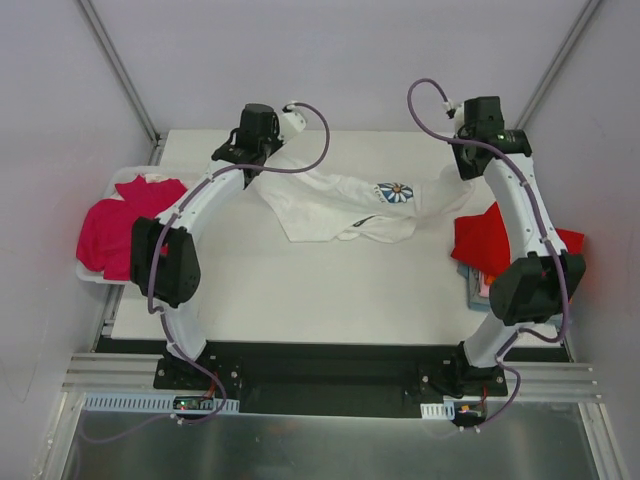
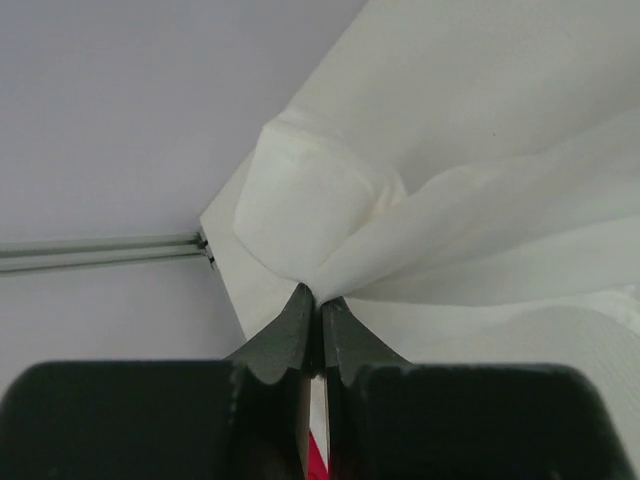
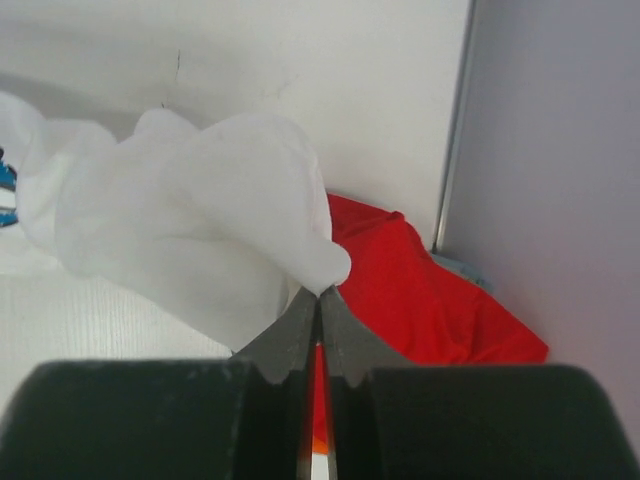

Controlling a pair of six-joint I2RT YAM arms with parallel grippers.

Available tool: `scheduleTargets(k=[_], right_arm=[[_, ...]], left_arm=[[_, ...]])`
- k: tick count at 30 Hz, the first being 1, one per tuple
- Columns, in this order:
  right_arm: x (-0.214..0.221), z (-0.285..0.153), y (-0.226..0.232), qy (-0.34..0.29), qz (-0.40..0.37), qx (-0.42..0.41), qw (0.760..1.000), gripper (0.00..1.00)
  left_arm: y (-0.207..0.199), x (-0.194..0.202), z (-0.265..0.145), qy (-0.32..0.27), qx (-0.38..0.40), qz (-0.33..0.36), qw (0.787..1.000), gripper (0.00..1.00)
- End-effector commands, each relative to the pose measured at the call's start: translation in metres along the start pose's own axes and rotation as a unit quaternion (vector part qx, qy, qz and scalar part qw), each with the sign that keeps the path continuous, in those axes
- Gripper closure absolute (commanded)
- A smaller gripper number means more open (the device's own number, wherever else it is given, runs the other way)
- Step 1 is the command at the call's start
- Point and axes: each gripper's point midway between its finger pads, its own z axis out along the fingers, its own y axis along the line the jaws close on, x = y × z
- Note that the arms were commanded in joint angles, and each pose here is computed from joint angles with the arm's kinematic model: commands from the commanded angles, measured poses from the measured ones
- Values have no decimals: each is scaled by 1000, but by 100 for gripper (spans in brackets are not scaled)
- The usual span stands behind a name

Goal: Fold and stack the t-shirts
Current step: Flatten out the tshirt

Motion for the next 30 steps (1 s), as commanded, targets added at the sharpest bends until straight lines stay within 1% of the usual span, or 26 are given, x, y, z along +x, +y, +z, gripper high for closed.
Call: scheduleTargets(k=[1, 3, 4, 5, 11, 13, 14, 15, 16, 17, 18, 19, 20, 21, 22, 23, 24, 25, 26, 27, 28, 29, 30], right_arm=[[-3, 28, 8, 0, -9, 1, 1000, 94], [1, 40, 14, 10, -13, -3, 1000, 92], [4, 45, 16, 17, -15, -5, 1000, 91], [7, 53, 20, 25, -18, -7, 1000, 90], [12, 73, 27, 43, -35, 0, 998, 89], [12, 76, 28, 45, -39, 3, 998, 89], [12, 77, 28, 45, -39, 4, 998, 89], [13, 77, 29, 47, -41, 3, 998, 89], [14, 78, 30, 48, -40, 1, 998, 88], [15, 76, 32, 51, -41, -2, 998, 88], [18, 74, 32, 54, -40, -4, 998, 87], [18, 67, 34, 50, -41, -7, 998, 86], [27, 66, 38, 59, -44, -11, 997, 84], [31, 62, 39, 59, -45, -13, 997, 80], [30, 49, 39, 45, -46, -13, 998, 67], [44, 50, 44, 55, -53, -17, 997, 63], [48, 46, 45, 54, -57, -15, 997, 61], [49, 35, 45, 44, -61, -14, 997, 58], [63, 35, 50, 57, -69, -18, 996, 58], [69, 33, 52, 61, -72, -23, 995, 58], [74, 31, 56, 65, -79, -31, 994, 58], [83, 28, 59, 76, -83, -41, 993, 58], [97, 31, 65, 94, -91, -51, 990, 58]], left_arm=[[13, -7, 10, -9, -20, 0, 1000, 99], [6, -2, 19, -2, -14, 4, 1000, 96], [5, -1, 22, 0, -14, 4, 1000, 92], [4, 0, 24, 2, -15, 5, 1000, 91], [-2, 8, 36, 14, -20, 9, 1000, 91], [-3, 10, 40, 18, -22, 9, 1000, 95], [-3, 10, 41, 19, -24, 8, 999, 94], [-3, 12, 43, 23, -27, 8, 999, 87], [-3, 13, 44, 26, -30, 8, 999, 64], [-3, 15, 44, 29, -32, 5, 999, 48], [-1, 14, 41, 27, -34, 2, 999, 22], [-2, 14, 39, 26, -32, 0, 999, 16], [-1, 12, 35, 21, -30, -4, 999, 13], [-2, 11, 26, 13, -25, -8, 1000, 8], [-5, 6, 20, 2, -19, -9, 1000, 3], [-18, 12, 15, 4, -2, -4, 1000, 2], [-14, 0, -5, -18, -3, 2, 1000, 1], [-22, -3, -14, -29, 10, 10, 999, 1], [-53, -1, -24, -30, 38, 32, 998, 1], [-53, -8, -42, -45, 36, 45, 997, 1], [-64, -6, -50, -46, 44, 55, 996, 1], [-88, -4, -64, -52, 66, 72, 994, 1], [-99, -1, -70, -55, 78, 79, 992, 1]])
